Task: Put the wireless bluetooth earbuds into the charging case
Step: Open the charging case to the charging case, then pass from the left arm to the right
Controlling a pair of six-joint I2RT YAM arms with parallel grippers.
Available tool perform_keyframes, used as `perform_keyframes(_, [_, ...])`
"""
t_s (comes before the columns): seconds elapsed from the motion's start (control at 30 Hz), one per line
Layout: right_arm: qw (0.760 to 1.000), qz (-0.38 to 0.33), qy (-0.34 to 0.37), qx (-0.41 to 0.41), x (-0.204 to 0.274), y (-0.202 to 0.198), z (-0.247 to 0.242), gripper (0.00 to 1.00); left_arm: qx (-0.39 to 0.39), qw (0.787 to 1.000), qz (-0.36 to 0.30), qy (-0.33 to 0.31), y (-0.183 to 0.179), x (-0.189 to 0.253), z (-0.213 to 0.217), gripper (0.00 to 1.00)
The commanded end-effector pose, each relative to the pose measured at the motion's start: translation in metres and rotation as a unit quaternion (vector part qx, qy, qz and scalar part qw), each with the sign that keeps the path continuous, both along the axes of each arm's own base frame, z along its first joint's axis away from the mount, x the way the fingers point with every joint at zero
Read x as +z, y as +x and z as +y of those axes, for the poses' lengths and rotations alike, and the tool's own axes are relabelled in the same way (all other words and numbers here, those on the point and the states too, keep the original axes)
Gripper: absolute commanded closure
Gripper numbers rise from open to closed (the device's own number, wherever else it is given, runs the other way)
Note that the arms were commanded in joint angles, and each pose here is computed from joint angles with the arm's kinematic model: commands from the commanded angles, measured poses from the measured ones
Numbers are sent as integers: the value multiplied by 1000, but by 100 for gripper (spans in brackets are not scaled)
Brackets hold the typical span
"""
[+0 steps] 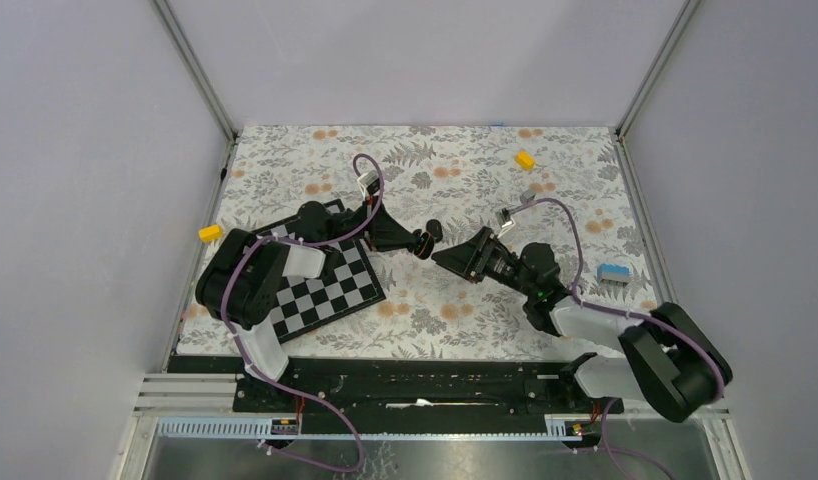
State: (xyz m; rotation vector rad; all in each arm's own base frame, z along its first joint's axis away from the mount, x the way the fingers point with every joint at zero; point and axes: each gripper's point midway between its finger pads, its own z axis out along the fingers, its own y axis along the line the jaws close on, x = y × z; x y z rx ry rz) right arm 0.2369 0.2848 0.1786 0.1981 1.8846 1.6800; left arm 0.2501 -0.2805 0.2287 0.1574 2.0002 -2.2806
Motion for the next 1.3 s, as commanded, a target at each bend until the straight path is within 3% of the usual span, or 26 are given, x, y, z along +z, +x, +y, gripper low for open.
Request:
perform_keyframes(0.0, [997,-57,-47,-15,20,5,-5,36,13,998,-61,-6,1,14,0,100])
perform_keyframes(0.1, [994,-56,-88,-23,20,9,-9,28,25,998,-60,24,6,5,-1,100])
perform_keyframes(0.23, [993,-34,-107,-30,20,16,-8,7,53,989,-78,112,18,-9,-5,100])
perform_keyframes(0.3, [994,-28,-105,-27,21,17,-5,6,60,979,-108,161,21,-13,-4,100])
perform_keyframes(0.43, [995,-34,-92,-16,27,19,4,7,51,978,-123,160,19,-3,-4,100])
perform_keyframes(0.67, [998,-67,-12,0,51,13,11,8,49,982,-113,146,17,-2,-6,100])
perform_keyframes(1.0, [999,-41,-12,-15,35,24,13,12,47,982,-116,140,13,4,-5,100])
perform_keyframes(1.27, [999,-30,22,-8,34,30,21,26,47,982,-115,141,12,3,-5,100])
